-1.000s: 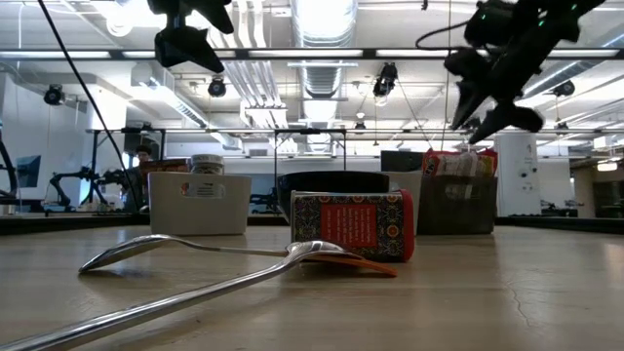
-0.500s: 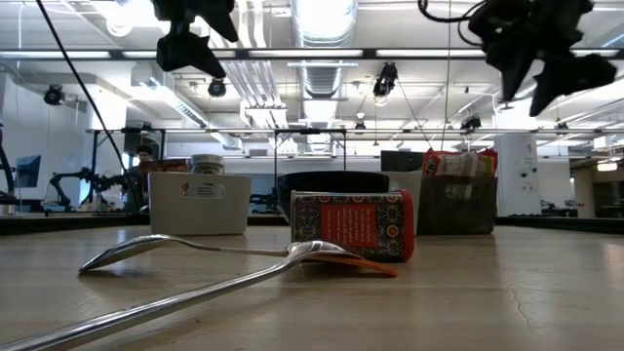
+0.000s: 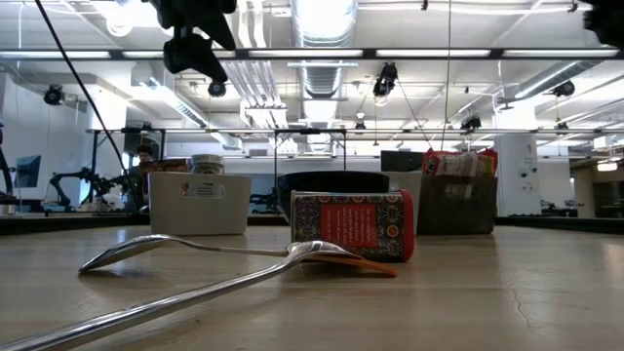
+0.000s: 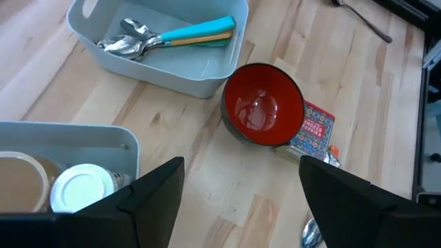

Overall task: Pick & Place Food Item
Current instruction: Put the black spoon into the right white bin

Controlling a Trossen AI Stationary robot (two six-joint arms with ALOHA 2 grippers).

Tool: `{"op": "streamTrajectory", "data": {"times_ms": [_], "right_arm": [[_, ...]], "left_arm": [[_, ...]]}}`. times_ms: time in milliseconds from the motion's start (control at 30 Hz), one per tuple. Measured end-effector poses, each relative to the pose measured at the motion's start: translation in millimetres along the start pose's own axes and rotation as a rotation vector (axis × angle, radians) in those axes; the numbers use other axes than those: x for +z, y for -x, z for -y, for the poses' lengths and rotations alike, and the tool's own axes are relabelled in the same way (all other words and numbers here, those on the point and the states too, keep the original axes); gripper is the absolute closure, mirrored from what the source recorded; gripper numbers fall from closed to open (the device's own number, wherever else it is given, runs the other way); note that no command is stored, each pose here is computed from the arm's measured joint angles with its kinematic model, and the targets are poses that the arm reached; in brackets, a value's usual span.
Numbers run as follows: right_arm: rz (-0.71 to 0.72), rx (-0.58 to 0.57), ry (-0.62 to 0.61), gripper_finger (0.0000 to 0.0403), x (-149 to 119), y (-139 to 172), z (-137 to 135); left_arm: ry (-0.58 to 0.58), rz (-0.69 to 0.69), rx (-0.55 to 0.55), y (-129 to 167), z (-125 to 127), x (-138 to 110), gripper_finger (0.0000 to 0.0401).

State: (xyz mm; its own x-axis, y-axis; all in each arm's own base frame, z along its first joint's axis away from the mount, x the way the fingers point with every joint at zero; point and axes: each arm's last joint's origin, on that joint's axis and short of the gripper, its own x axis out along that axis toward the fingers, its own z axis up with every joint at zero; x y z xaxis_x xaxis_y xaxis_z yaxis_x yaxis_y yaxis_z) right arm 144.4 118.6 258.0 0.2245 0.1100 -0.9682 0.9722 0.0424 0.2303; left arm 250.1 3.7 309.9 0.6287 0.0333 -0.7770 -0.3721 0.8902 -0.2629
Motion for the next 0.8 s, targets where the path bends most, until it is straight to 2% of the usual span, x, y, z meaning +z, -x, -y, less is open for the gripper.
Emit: {"op": "streamTrajectory", "data": {"times_ms": [133, 367, 533, 800], "right_arm": [[0.023, -0.08, 0.007, 0.0202, -17.1, -16.5, 1.8], [0.089, -0.195, 0.047, 0.0202, -27.1, -44.4, -2.2], [0.12, -0.26, 0.069, 0.0202, -34.5, -61.4, 2.9], [0.05, -0.234, 0.073, 0.0202, -36.5, -91.1, 20.6]], "left_arm": [[-0.02, -0.009, -0.017, 0.0, -1.4, 0.7, 0.0108], [-0.013, -0.06, -0.085, 0.1, -0.4, -1.7, 0.0108], [-0.007, -0.116, -0.083, 0.4, -1.7, -6.5, 0.0108], [-0.005, -0.164, -0.074, 0.9, -3.3, -10.8, 0.0108]]}}
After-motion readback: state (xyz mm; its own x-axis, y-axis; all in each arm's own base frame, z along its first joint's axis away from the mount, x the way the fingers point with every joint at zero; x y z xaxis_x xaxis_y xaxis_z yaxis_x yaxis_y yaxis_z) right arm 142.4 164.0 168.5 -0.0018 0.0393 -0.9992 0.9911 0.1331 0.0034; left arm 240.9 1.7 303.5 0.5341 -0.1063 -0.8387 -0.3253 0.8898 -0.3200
